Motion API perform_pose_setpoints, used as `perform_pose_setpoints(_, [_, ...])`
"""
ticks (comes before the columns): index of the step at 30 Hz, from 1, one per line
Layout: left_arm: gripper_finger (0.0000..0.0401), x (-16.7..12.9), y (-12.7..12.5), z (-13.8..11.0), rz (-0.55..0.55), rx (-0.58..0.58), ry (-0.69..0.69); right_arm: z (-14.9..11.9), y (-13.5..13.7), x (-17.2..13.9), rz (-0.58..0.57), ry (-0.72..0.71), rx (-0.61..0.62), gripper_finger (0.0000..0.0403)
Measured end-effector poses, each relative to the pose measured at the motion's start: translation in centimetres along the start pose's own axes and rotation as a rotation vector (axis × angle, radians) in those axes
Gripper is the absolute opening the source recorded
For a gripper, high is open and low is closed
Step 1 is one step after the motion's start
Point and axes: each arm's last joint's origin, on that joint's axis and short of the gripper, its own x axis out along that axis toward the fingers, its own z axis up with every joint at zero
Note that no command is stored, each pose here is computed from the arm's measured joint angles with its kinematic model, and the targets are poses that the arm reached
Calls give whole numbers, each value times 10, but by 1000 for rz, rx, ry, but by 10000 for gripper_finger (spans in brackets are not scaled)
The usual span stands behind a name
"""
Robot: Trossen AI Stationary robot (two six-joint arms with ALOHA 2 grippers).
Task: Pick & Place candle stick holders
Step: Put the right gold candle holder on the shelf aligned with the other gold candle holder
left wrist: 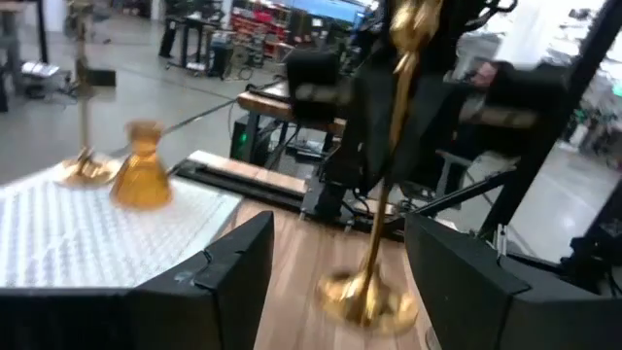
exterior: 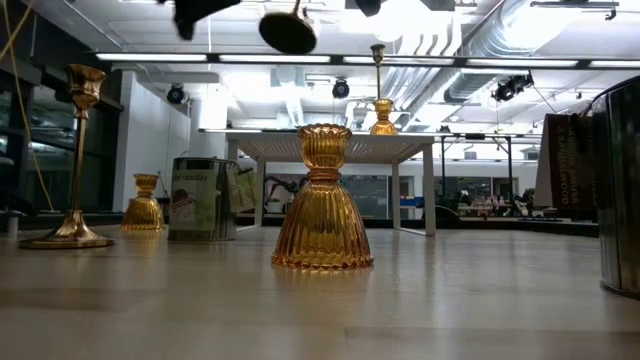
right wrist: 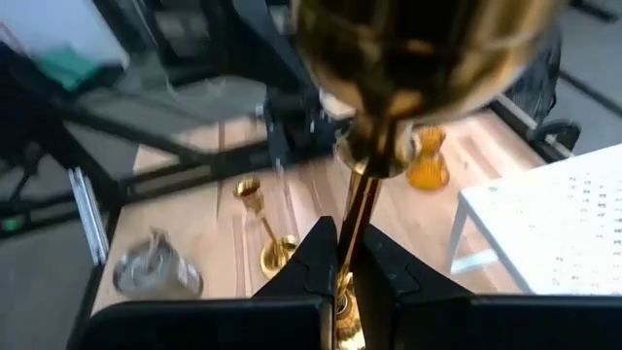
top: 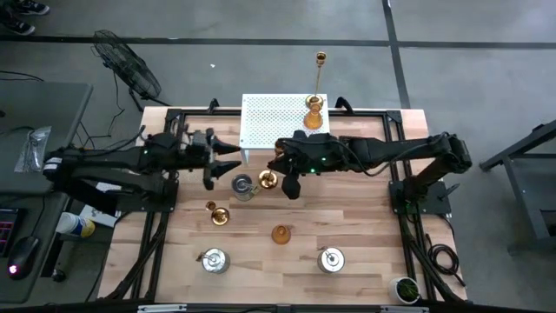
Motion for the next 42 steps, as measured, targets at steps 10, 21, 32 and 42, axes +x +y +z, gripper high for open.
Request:
perform_pose_setpoints(10, [228,48,-10,25,2,57,103,-1,0,10,15,49,5,5])
perform_pose_setpoints(21, [228,84,-16,32,-65,50,128,-3,-1,10,7,65,-1,5])
perform_pose_setpoints(32, [228,101,-17,27,-114,41,130,-3,-1,10,8,64,-2,5])
perform_pose_setpoints(42, [173,101,-18,29,-108,42,105,-3,-1,10,4,67,-5,5])
